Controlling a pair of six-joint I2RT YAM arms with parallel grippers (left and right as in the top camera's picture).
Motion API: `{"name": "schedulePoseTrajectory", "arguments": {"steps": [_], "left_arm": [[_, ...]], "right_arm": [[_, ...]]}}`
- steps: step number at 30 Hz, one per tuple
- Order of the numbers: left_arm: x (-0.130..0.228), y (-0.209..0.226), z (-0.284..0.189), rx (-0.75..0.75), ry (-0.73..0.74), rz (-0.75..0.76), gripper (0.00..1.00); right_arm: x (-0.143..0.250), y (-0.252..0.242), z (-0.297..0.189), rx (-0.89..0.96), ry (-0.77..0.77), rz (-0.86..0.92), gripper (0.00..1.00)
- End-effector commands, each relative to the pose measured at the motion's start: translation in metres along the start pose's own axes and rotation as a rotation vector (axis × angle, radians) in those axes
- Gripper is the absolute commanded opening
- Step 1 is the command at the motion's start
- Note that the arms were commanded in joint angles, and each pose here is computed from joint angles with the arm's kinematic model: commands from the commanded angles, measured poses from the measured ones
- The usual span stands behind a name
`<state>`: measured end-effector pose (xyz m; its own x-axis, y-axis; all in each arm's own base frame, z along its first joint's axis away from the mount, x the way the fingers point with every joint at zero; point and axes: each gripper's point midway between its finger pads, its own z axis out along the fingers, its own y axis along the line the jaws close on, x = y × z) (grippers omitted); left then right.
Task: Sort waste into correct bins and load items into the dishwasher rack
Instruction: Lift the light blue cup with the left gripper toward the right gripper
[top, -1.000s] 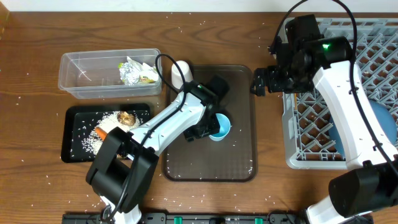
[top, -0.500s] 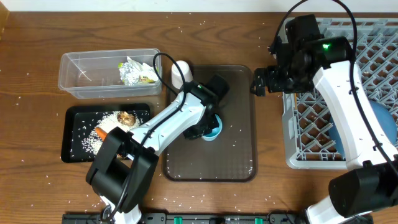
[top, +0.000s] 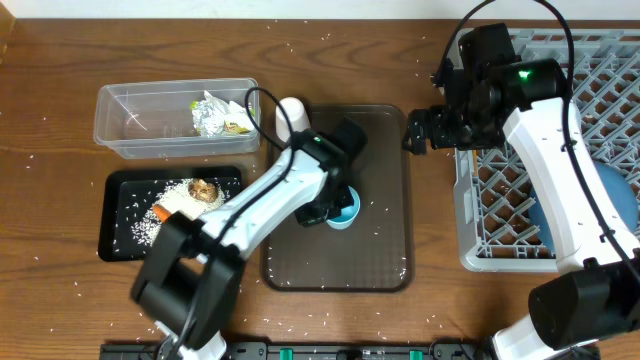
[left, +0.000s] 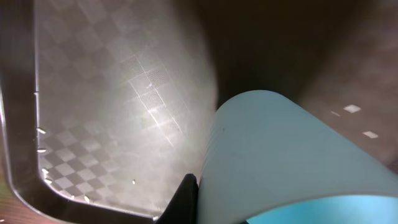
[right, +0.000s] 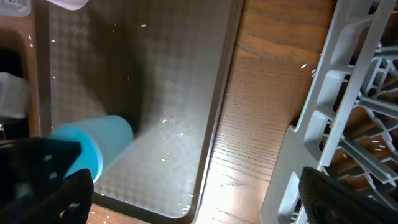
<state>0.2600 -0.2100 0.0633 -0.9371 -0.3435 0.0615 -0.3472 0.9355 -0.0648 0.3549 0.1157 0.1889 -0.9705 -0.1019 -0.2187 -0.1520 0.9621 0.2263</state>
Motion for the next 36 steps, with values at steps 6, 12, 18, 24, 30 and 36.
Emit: {"name": "schedulePoseTrajectory", "arguments": {"steps": [6,12,18,24,30,36], "left_arm": [[-0.002,-0.006,-0.079,0.306,-0.005,0.041,0.06],[0.005,-0.011,-0.113,0.507,0.086,0.061,0.06],[0.013,-0.033,-0.148,0.773,0.227,0.106,0.06],[-0.008,-0.027,-0.172,0.923,0.251,0.067,0.06],[-0.013,-0.018,-0.205,1.110,0.334,0.071,0.06],[-0.004,-0.018,-0.226,1.223,0.416,0.103,0.06]], "right_arm": [[0.002,0.005,0.001,0.002,0.005,-0.005,0.99],[0.002,0.005,0.001,0.002,0.005,-0.005,0.99],[0.002,0.005,0.001,0.002,0.005,-0.005,0.99],[0.002,0.005,0.001,0.002,0.005,-0.005,0.99],[0.002,0.008,0.001,-0.014,0.006,0.008,0.99],[0.001,0.039,-0.003,-0.199,0.020,0.108,0.99]]}}
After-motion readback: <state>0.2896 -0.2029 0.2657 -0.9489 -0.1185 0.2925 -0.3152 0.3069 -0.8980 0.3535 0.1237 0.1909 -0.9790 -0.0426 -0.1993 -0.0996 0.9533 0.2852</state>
